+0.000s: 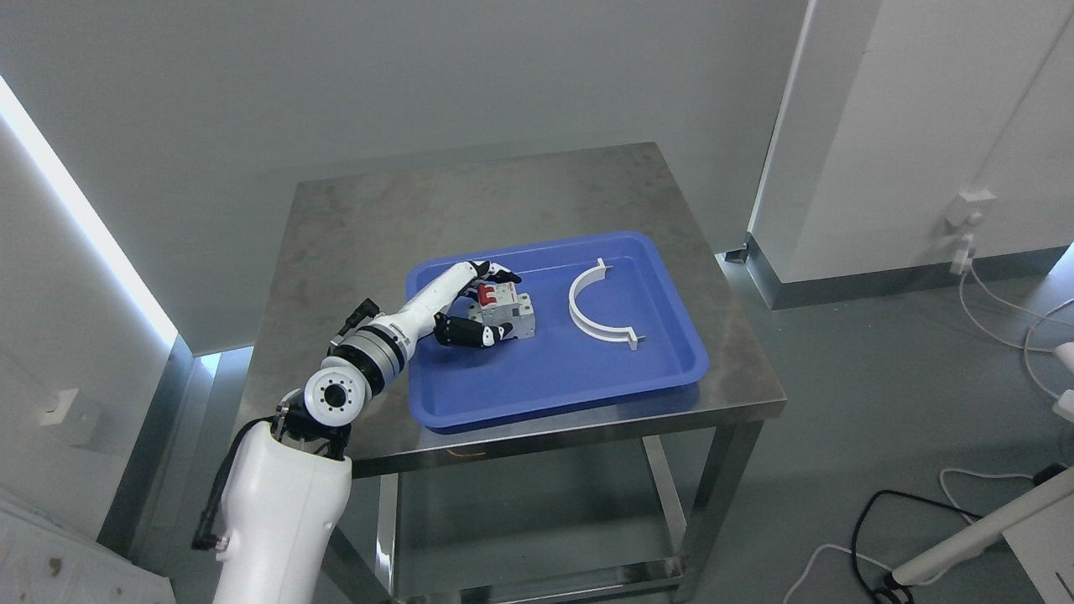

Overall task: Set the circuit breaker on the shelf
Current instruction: 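Close the left hand around the grey-and-red circuit breaker, then lift the circuit breaker out of the tray with the left hand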

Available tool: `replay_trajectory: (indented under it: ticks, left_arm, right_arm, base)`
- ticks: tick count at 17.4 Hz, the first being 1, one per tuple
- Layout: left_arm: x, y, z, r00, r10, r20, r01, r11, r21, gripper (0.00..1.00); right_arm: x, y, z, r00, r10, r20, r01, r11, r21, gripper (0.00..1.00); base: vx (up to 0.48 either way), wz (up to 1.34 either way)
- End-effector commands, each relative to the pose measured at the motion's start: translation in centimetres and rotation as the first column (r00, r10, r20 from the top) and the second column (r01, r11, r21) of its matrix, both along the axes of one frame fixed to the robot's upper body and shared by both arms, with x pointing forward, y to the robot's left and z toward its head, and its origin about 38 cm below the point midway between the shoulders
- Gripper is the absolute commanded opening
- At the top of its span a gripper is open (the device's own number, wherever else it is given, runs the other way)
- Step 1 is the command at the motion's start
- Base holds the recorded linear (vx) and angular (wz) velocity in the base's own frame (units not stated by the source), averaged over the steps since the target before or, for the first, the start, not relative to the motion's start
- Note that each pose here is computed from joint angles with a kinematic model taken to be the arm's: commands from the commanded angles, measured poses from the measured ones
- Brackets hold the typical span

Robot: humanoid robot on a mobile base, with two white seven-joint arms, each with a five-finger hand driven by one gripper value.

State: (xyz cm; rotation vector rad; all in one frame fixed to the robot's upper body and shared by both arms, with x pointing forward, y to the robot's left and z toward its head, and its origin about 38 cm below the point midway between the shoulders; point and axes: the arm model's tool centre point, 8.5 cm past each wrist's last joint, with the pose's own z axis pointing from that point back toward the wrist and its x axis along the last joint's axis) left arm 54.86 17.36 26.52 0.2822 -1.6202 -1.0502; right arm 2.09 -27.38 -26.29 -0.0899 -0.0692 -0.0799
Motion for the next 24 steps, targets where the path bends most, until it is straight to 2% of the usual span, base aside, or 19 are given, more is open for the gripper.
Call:
replay_trajectory:
  ticks: [1,2,3,5,7,9,12,14,16,17,21,24]
  left_arm:
    - [-0.1,0.3,-1.0,1.0,-0.017,-0.02,0.017,1.0,0.001,0.31]
    - [-0.2,0.1,-0.9,0.999,-0.038,0.001,0.038,0.999,-0.002,0.2]
    - [-0.2,0.2,-0.6,0.999,-0.044,0.021,0.044,0.999,-0.015,0.14]
    - [-0.2,1.1,0.4,0.997,-0.039,0.073,0.044,0.997,-0.064,0.08]
    - [-0.3,2.4,1.9,0.99,-0.033,0.137,0.048,0.993,-0.111,0.07]
    - [-0.7,3.2,5.3,0.974,-0.031,0.225,0.083,0.971,-0.224,0.06]
    - [-2.1,7.0,9.6,0.927,0.094,0.362,0.095,0.877,-0.471,0.06]
    - [-3.5,9.2,11.1,0.872,0.185,0.453,0.142,0.79,-0.596,0.09]
    - [-5.2,10.0,9.4,0.809,0.238,0.538,0.179,0.771,-0.611,0.08]
    - [-6.2,10.3,8.1,0.8,0.257,0.542,0.17,0.77,-0.615,0.08]
    - [-10.5,10.7,3.0,0.809,0.263,0.525,0.154,0.767,-0.623,0.08]
    - [-12.6,11.1,1.4,0.819,0.27,0.506,0.136,0.765,-0.629,0.08]
  right_arm:
    - [-0.1,-1.1,0.1,1.0,0.001,-0.001,-0.001,1.0,-0.018,1.0]
    - [0.0,-1.1,0.1,1.0,0.001,0.0,-0.001,1.0,-0.018,1.0]
    - [0.0,-1.1,0.1,1.0,0.001,0.0,-0.001,1.0,-0.018,1.0]
    - [-0.1,-1.1,0.1,1.0,0.001,-0.001,-0.001,1.0,-0.018,1.0]
    - [-0.1,-1.1,0.1,1.0,0.001,-0.001,-0.001,1.0,-0.018,1.0]
    - [-0.1,-1.1,0.1,1.0,0.001,-0.001,-0.001,1.0,-0.018,1.0]
    - [0.0,-1.1,0.1,1.0,0.001,0.0,-0.001,1.0,-0.018,1.0]
    - [0.0,-1.1,0.1,1.0,0.001,0.0,-0.001,1.0,-0.018,1.0]
    - [0.0,-1.1,0.1,1.0,0.001,0.0,-0.001,1.0,-0.018,1.0]
    - [-0.1,-1.1,0.1,1.0,0.001,-0.001,-0.001,1.0,-0.018,1.0]
    - [0.0,-1.1,0.1,1.0,0.001,0.0,-0.001,1.0,-0.018,1.0]
    - [0.0,-1.1,0.1,1.0,0.001,0.0,-0.001,1.0,-0.018,1.0]
  base:
    - [0.0,0.0]
    - [0.0,0.0]
    - [0.0,0.0]
    - [0.0,0.0]
    - [-0.001,0.01]
    - [-0.001,0.01]
    - [0.0,0.0]
    - [0.004,-0.05]
    - [0.0,0.03]
    - [-0.004,0.04]
    - [-0.002,0.0]
    - [0.0,0.0]
